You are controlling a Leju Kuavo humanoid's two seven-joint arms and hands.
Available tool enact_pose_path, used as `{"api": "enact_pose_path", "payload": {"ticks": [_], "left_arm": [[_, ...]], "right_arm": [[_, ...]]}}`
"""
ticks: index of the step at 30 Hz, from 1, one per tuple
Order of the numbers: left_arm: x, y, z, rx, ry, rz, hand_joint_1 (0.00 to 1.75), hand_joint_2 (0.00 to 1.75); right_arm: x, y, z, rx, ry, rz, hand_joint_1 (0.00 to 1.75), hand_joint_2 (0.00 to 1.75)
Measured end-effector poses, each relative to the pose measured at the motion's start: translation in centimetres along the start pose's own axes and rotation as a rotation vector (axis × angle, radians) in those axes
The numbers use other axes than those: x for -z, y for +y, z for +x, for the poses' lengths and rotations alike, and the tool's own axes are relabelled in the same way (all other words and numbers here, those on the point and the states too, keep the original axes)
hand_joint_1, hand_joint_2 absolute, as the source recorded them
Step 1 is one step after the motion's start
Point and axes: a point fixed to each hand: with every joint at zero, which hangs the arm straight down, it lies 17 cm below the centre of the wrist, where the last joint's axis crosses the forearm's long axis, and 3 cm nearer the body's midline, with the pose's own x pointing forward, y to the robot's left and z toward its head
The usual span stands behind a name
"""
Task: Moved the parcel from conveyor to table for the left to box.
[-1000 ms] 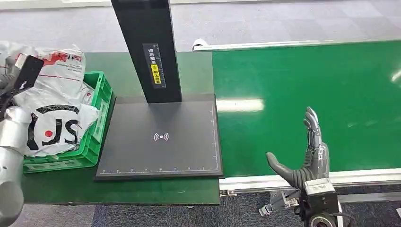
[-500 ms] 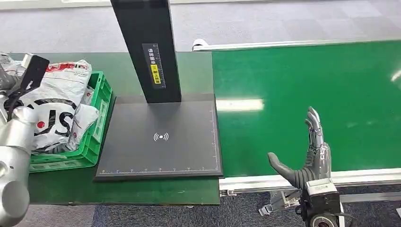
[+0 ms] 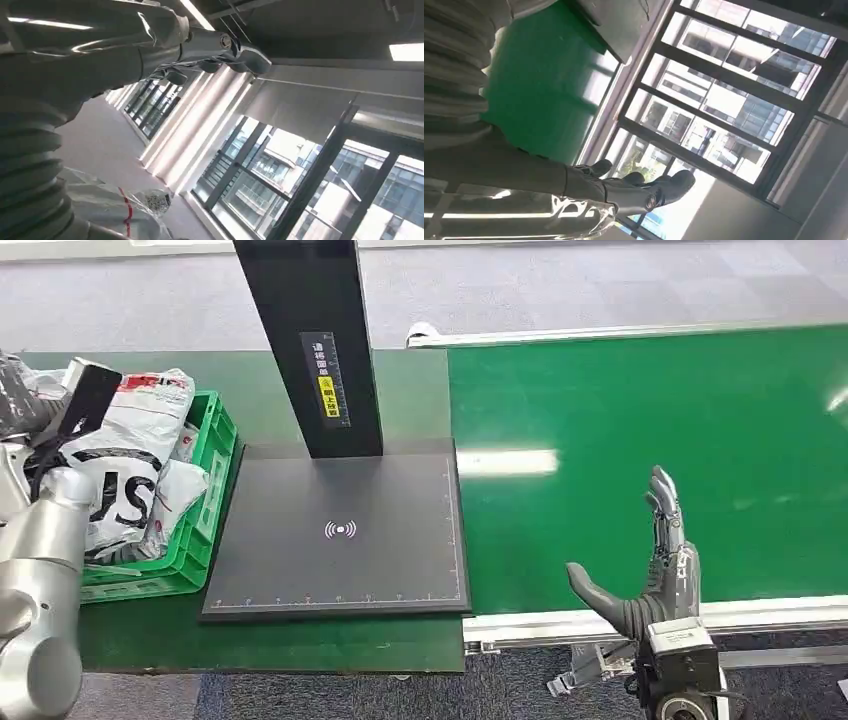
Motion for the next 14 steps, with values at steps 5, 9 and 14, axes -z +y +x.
{"api": "enact_pose_path", "payload": {"ticks": [5, 9, 14], "left_arm": [[-3.1, -1.6, 4.2, -0.466, -0.005, -0.055, 0.0, 1.75], [-11.4, -4.4, 11.7, -0.873, -0.042, -0.23, 0.0, 1.75], [-21.9, -5.6, 19.3, -1.283, -0.02, -0.398, 0.0, 1.75]], "right_arm": [[-0.5, 0.1, -0.2, -0.008, 0.009, 0.005, 0.0, 1.75], [-0.8, 0.4, -0.3, -0.006, 0.017, 0.017, 0.0, 1.75], [-0.2, 1.1, -0.4, 0.011, 0.022, 0.043, 0.0, 1.75]]}}
